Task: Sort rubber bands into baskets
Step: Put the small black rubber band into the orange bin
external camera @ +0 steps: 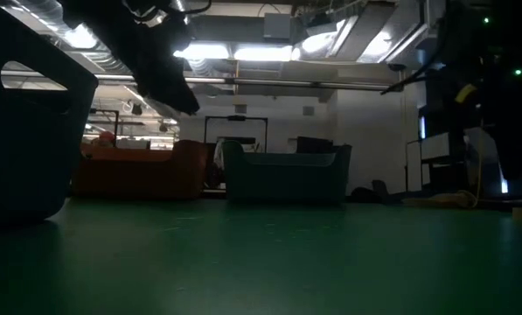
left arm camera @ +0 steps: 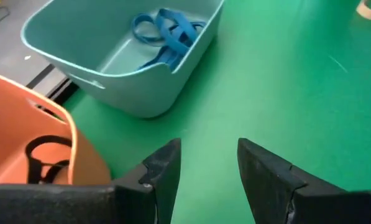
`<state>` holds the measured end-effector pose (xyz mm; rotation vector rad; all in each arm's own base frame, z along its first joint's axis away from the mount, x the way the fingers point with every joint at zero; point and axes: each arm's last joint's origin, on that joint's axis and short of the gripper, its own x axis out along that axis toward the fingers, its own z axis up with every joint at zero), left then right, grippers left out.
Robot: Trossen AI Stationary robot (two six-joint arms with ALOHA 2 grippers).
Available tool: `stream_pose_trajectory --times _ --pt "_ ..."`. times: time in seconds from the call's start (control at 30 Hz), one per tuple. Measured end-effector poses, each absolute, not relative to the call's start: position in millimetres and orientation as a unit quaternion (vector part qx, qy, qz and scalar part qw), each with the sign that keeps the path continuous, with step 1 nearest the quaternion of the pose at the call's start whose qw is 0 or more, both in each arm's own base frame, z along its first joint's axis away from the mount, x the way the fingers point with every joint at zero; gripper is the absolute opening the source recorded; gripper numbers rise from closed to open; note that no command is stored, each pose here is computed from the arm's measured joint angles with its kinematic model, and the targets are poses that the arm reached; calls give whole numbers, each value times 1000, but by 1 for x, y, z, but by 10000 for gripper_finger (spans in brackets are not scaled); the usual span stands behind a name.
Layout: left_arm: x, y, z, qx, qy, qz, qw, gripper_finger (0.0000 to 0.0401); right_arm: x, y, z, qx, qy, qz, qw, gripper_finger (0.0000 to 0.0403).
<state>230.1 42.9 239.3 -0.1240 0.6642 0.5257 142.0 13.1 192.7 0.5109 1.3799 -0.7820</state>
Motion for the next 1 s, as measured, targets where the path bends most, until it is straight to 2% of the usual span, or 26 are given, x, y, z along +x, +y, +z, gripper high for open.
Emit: stream_pose_trajectory --times 0.2,0.63,0.87,1.0 --pt "231 38 236 -63 316 247 914 155 139 14 180 249 612 -353 663 208" --pt "233 35 238 -64 304 241 920 155 147 14 159 216 651 -378 622 100" --pt "233 35 238 -63 305 241 919 155 153 15 146 194 680 -388 590 86" --pt "233 35 238 -63 305 241 919 155 159 17 138 188 693 -357 597 77"
